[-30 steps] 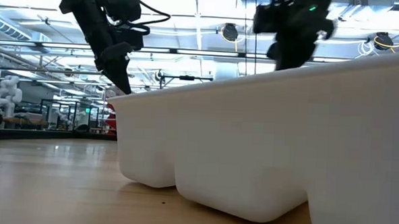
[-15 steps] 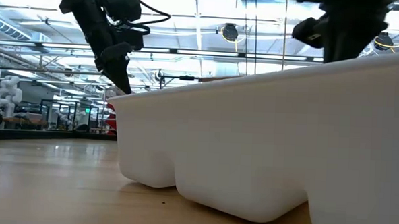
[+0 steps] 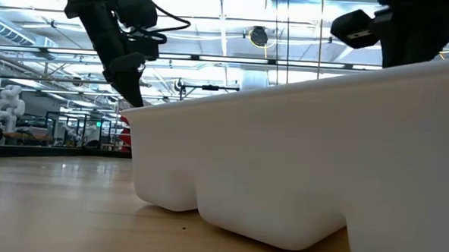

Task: Sort silverware
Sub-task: Put the gold table knife into the cutlery tray with the other gold table knives, then put the gold spoon into the cutlery tray with the other gold spoons

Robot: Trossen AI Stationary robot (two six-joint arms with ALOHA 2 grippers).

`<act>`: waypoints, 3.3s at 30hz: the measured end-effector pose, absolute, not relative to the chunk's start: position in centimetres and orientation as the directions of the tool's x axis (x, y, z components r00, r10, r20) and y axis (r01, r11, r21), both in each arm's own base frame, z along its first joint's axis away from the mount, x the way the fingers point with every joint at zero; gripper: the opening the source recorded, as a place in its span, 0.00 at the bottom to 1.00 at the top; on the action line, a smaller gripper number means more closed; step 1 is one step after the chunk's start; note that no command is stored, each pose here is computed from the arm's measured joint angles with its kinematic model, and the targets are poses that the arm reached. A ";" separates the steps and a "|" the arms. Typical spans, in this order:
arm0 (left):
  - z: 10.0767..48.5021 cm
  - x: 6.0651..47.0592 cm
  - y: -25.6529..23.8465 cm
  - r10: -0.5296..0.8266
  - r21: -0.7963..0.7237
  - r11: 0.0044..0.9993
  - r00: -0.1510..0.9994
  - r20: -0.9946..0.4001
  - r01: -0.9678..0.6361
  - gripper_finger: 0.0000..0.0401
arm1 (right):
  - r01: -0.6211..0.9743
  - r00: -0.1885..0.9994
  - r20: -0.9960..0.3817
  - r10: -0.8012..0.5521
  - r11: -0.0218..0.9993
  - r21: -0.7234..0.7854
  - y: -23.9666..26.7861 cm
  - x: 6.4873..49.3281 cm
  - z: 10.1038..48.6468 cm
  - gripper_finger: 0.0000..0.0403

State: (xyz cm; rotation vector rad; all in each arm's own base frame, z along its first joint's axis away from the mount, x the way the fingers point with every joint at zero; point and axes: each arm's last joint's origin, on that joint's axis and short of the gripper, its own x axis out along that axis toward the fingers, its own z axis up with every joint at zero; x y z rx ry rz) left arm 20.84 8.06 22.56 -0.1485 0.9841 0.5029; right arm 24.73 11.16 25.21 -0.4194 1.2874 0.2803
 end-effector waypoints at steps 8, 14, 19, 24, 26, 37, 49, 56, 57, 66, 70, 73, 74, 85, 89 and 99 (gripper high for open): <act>22.5 20.8 8.0 0.338 0.104 0.876 0.447 -0.828 -0.470 0.06 | -0.568 0.200 -0.979 -0.047 0.808 -0.155 12.2 26.3 22.5 0.00; 22.5 20.8 8.0 0.338 0.105 0.877 0.447 -0.829 -0.469 0.06 | -0.616 0.185 -0.981 -0.055 0.771 -0.160 12.5 27.0 21.3 0.00; 22.5 20.8 8.0 0.338 0.105 0.877 0.447 -0.828 -0.469 0.06 | -0.649 0.247 -0.969 -0.025 0.739 -0.184 13.0 27.9 20.9 0.00; 22.5 20.8 8.0 0.338 0.115 0.883 0.447 -0.828 -0.454 0.06 | -0.649 0.319 -0.948 0.013 0.732 -0.208 13.3 28.7 21.1 0.00; 22.5 20.8 8.0 0.338 0.115 0.883 0.447 -0.828 -0.454 0.06 | -0.634 0.327 -0.945 0.019 0.746 -0.205 13.3 28.8 21.1 0.01; 22.5 20.8 8.0 0.338 0.119 0.886 0.448 -0.828 -0.449 0.06 | -0.629 0.286 -0.956 0.056 0.764 -0.143 13.4 28.6 21.0 0.23; 22.5 20.8 8.0 0.338 0.143 0.899 0.449 -0.828 -0.414 0.06 | -0.557 0.290 -0.956 0.049 0.821 -0.127 13.2 28.6 21.0 0.29; 22.5 20.8 8.0 0.332 0.136 0.901 0.453 -0.827 -0.411 0.06 | -0.391 0.326 -0.944 0.055 0.917 -0.082 12.6 29.3 21.1 0.28; 22.5 20.8 8.0 0.332 0.137 0.902 0.453 -0.827 -0.410 0.06 | -0.387 0.331 -0.942 0.056 0.919 -0.081 12.5 29.4 21.2 0.28; 22.5 20.9 8.0 0.332 0.137 0.902 0.455 -0.826 -0.410 0.06 | -0.309 0.351 -0.934 0.064 0.950 -0.051 12.6 29.6 21.3 0.28; 22.6 21.0 8.1 0.338 0.134 0.901 0.471 -0.815 -0.413 0.06 | -0.248 0.356 -0.932 0.066 0.968 -0.026 12.6 29.6 21.3 0.28; 22.9 21.3 8.2 0.348 0.130 0.898 0.501 -0.792 -0.420 0.06 | -0.213 0.362 -0.929 0.069 0.977 -0.011 12.7 29.6 21.3 0.28; 22.9 21.4 8.2 0.352 0.128 0.898 0.511 -0.785 -0.422 0.06 | -0.202 0.363 -0.929 0.069 0.979 -0.006 12.7 29.6 21.3 0.28; 23.4 22.0 8.4 0.373 0.120 0.894 0.569 -0.733 -0.431 0.06 | -0.144 0.366 -0.928 0.071 0.989 0.019 12.7 29.7 21.3 0.28; 23.4 22.0 8.4 0.373 0.120 0.894 0.569 -0.733 -0.431 0.06 | -0.134 0.384 -0.920 0.079 0.991 0.029 12.8 29.8 21.4 0.28; 23.4 22.0 8.4 0.372 0.120 0.895 0.568 -0.734 -0.430 0.06 | -0.134 0.440 -0.892 0.103 0.990 0.049 13.0 30.4 21.7 0.28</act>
